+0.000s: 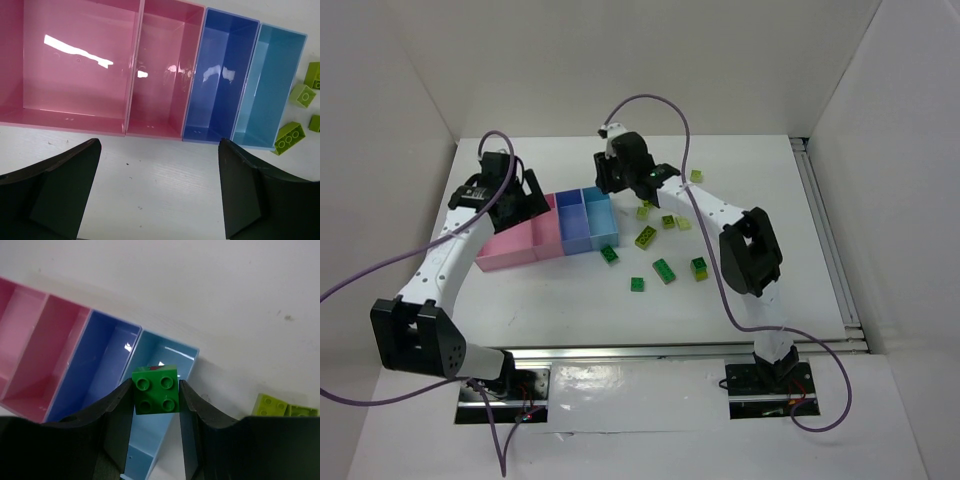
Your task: Sort the legos into containers by color
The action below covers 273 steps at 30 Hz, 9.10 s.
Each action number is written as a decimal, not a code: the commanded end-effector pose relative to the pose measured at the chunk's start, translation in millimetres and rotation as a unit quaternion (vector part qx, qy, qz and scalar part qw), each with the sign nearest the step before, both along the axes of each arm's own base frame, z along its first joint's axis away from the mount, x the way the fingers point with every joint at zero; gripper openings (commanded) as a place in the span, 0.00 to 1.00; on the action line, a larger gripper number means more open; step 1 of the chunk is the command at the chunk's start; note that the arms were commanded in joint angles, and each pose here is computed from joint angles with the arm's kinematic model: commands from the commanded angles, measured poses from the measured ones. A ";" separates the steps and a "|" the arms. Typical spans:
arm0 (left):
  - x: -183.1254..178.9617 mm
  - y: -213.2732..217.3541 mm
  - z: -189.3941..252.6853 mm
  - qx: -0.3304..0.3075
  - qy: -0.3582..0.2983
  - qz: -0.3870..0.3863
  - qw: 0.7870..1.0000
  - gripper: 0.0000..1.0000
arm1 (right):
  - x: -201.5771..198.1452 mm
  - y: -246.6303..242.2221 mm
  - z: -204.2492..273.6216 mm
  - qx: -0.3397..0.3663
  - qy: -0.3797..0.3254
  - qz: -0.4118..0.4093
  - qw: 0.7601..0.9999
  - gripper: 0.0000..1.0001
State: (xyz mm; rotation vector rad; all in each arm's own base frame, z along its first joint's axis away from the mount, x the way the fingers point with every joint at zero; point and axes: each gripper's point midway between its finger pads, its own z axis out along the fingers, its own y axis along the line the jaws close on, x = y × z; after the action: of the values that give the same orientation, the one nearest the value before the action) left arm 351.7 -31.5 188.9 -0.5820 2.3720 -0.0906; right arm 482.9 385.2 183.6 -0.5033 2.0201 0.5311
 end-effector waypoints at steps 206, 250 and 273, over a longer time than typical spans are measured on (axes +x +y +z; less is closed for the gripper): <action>46.0 -71.6 -91.8 -0.164 0.076 -0.019 0.983 0.81 | -65.7 -30.7 5.4 0.031 0.098 -0.113 0.988 0.22; 18.7 -62.5 19.7 -0.078 -0.028 -0.067 0.994 0.91 | -186.5 -145.0 -95.1 -0.136 0.215 -0.019 0.967 0.74; 25.3 -43.6 48.2 -0.121 -0.057 -0.166 0.977 0.91 | -179.5 -139.5 -147.1 -0.163 0.243 0.003 0.956 0.26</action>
State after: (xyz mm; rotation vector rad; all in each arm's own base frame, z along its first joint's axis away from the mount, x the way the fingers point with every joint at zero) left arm 370.6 -64.2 209.5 -0.3994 2.4002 -0.4652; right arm 290.1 236.7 25.0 -0.6198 2.6644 0.3099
